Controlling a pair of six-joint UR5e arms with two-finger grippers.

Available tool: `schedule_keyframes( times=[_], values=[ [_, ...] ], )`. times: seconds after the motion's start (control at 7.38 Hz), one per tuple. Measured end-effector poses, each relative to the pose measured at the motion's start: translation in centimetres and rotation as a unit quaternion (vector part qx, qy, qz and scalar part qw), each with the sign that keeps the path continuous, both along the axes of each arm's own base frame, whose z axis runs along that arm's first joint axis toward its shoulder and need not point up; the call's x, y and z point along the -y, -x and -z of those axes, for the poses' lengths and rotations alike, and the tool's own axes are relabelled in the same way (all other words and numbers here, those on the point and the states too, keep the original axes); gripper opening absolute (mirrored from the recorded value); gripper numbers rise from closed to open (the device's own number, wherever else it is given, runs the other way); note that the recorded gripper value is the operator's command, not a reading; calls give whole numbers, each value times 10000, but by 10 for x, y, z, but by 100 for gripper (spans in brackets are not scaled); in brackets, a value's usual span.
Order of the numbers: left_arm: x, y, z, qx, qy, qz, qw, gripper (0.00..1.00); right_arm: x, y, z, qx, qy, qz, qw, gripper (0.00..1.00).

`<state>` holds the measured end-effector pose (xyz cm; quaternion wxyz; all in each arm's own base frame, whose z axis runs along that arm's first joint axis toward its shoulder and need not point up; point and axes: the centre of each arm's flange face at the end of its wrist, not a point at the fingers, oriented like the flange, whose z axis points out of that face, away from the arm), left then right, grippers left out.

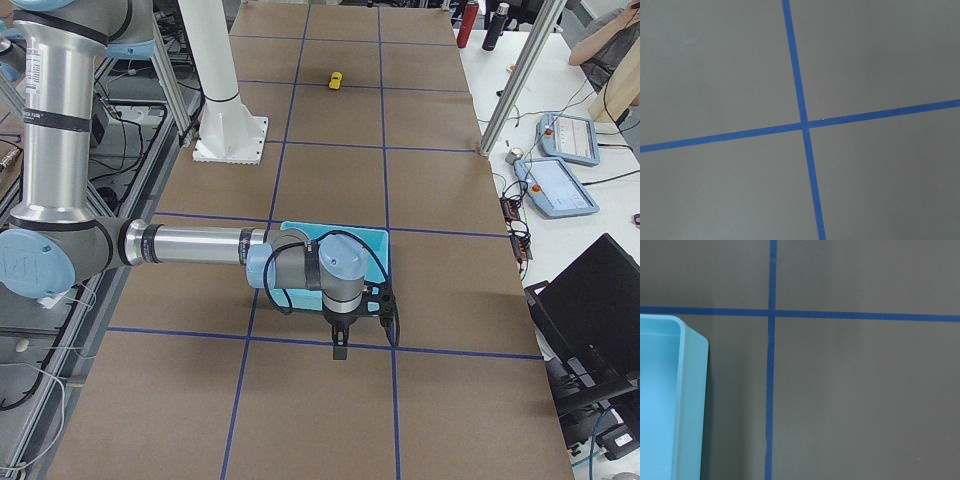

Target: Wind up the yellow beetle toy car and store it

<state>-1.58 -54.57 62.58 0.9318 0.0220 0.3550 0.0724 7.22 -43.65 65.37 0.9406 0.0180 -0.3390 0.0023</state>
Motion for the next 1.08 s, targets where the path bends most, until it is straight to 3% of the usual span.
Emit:
schedule_keyframes(
  times=[0.54, 0.81, 1.08],
  values=[
    [7, 5, 16, -67, -118, 117, 9998, 100, 0, 0, 0, -6, 4, 0, 10000, 100],
    [4, 1, 24, -423, 196, 426, 9980, 100, 0, 0, -1, -6, 6, 0, 10000, 100],
    [-2, -1, 44, -610, 199, 561, 9964, 100, 0, 0, 3, 17, -17, -3, 10000, 100]
  ],
)
